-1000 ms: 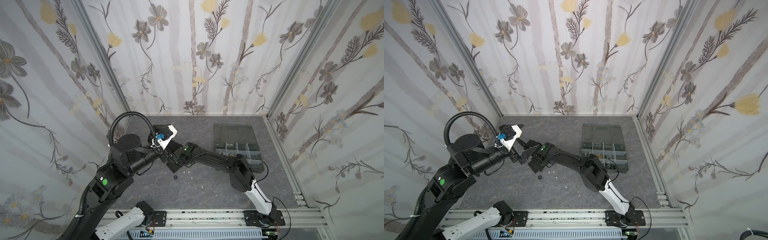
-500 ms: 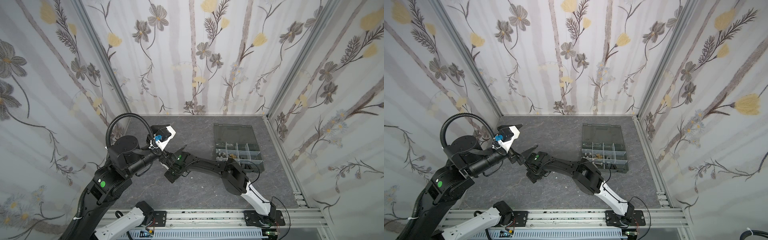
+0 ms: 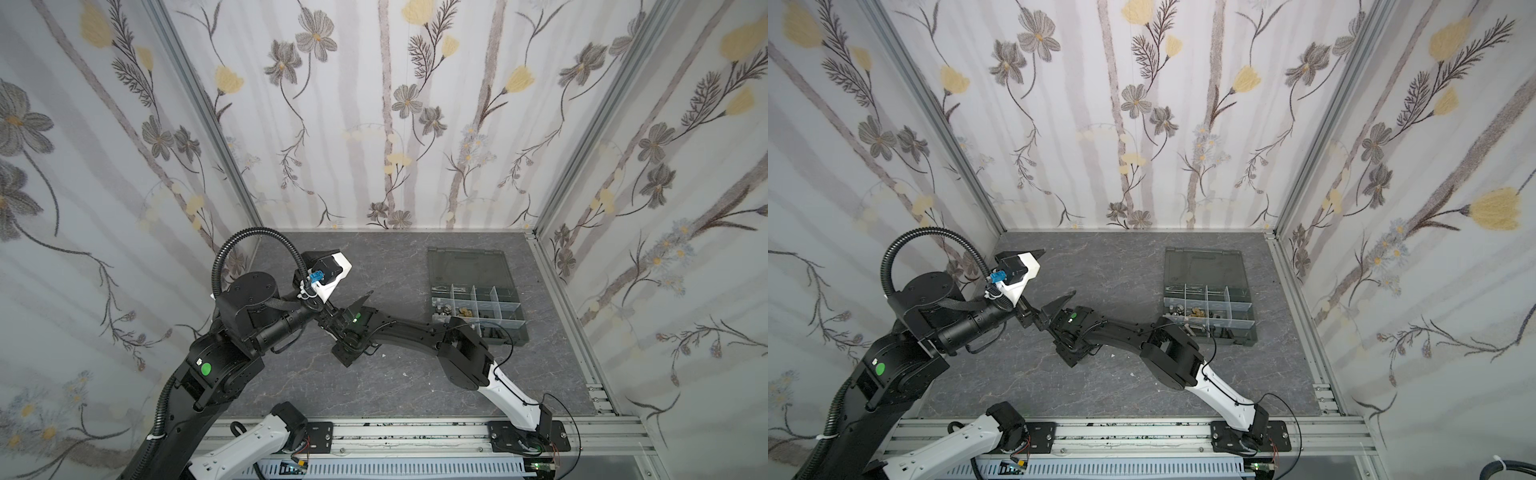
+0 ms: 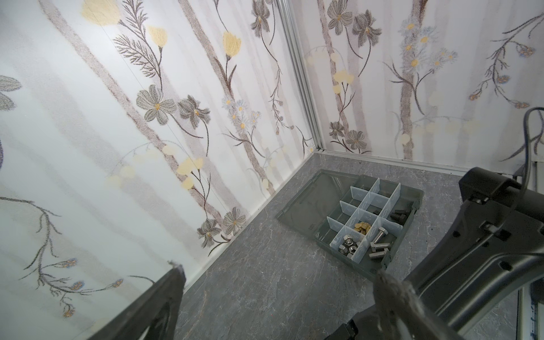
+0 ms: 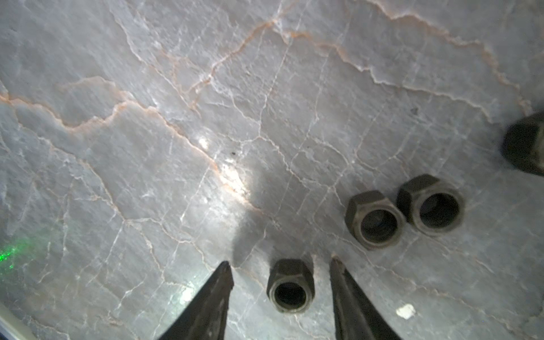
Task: Sort the screws and nuts into containers
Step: Pick up the nut from the bottom-center of the table, then place the nut into the container.
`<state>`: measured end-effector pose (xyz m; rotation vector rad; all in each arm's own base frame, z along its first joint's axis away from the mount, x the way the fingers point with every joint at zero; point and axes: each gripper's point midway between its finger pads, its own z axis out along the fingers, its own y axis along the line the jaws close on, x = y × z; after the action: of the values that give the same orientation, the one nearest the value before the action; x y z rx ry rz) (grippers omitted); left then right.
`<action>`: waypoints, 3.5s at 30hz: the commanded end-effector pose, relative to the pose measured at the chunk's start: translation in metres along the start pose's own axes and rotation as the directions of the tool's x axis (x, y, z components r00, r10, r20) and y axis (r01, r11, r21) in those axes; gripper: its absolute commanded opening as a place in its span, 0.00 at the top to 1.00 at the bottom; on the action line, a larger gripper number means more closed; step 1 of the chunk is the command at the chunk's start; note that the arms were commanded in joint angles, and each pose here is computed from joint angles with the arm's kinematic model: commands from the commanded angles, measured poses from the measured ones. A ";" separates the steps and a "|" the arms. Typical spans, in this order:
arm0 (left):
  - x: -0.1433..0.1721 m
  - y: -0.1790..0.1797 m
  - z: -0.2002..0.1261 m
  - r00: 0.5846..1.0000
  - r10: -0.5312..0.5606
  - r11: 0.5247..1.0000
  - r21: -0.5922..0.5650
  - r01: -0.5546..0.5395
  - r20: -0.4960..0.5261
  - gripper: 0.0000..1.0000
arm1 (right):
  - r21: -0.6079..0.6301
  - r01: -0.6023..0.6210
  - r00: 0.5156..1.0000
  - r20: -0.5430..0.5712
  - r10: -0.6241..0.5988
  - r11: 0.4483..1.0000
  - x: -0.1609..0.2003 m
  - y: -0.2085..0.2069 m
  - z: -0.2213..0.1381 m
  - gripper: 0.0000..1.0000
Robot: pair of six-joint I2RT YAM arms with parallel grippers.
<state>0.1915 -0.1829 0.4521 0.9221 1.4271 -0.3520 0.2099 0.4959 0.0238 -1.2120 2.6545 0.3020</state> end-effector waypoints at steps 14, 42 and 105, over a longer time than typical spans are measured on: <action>-0.012 0.001 -0.004 0.999 0.008 1.000 -0.001 -0.008 0.047 0.00 | 0.056 -0.008 0.999 -0.037 0.010 0.998 0.009 -0.013 0.014 0.69; -0.010 0.002 0.001 0.999 0.013 1.000 -0.005 -0.013 0.037 0.00 | 0.198 -0.062 0.998 0.034 0.057 0.978 0.009 -0.079 -0.047 0.79; -0.006 0.003 0.007 1.000 0.012 1.000 -0.006 -0.012 0.023 0.00 | 0.375 -0.640 0.768 0.267 0.583 0.671 0.176 -0.375 -0.177 0.63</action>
<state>0.1983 -0.1883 0.4488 0.9266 1.4294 -0.3486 0.3618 0.0637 0.0904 -0.0370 2.7522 -0.1343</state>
